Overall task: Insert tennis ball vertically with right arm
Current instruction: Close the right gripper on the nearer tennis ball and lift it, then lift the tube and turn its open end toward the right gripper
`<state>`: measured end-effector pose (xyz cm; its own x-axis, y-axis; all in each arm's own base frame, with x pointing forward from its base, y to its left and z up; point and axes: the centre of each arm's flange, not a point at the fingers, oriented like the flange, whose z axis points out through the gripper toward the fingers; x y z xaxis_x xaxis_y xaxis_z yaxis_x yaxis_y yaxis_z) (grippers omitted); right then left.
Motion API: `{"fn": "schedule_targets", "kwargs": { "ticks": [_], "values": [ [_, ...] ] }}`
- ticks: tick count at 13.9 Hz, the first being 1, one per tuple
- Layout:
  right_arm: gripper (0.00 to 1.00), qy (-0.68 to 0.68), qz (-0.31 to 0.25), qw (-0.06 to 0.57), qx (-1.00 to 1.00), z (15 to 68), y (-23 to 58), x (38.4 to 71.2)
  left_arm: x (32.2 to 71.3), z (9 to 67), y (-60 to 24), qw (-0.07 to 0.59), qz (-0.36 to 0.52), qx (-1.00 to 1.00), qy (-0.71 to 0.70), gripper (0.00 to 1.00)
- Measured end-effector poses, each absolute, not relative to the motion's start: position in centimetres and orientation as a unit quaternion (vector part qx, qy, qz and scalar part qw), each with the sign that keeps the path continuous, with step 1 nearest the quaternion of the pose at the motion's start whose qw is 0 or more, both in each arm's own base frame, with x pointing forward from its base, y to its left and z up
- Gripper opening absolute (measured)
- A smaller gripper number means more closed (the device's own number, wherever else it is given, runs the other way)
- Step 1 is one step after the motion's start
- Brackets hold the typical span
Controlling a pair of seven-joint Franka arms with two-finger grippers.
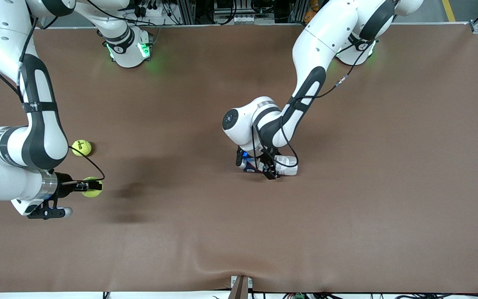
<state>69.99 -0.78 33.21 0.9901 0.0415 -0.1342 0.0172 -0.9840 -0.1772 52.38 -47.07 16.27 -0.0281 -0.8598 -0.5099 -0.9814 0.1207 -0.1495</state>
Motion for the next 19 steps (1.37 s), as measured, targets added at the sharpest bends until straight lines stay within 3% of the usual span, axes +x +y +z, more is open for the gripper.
{"fn": "schedule_targets", "kwargs": {
  "ticks": [3, 5, 13, 19],
  "values": [
    [0.67, -0.012, 0.078, 0.101, -0.992, 34.2, -0.6, 69.6, 52.4, 16.3, -47.1, 0.248, 0.122, -0.652, 0.707, 0.93],
    [0.67, -0.009, 0.083, 0.105, -0.991, 34.4, -1.0, 69.3, 52.4, 16.4, -47.2, 0.247, 0.120, -0.652, 0.707, 0.78],
    [0.67, -0.004, 0.085, 0.106, -0.991, 34.3, -1.5, 69.3, 52.2, 17.1, -48.3, 0.241, 0.102, -0.654, 0.710, 0.78],
    [0.67, -0.003, 0.085, 0.110, -0.990, 34.3, -1.5, 69.2, 52.4, 21.8, -54.1, 0.192, -0.047, -0.669, 0.716, 0.78]
  ]
}}
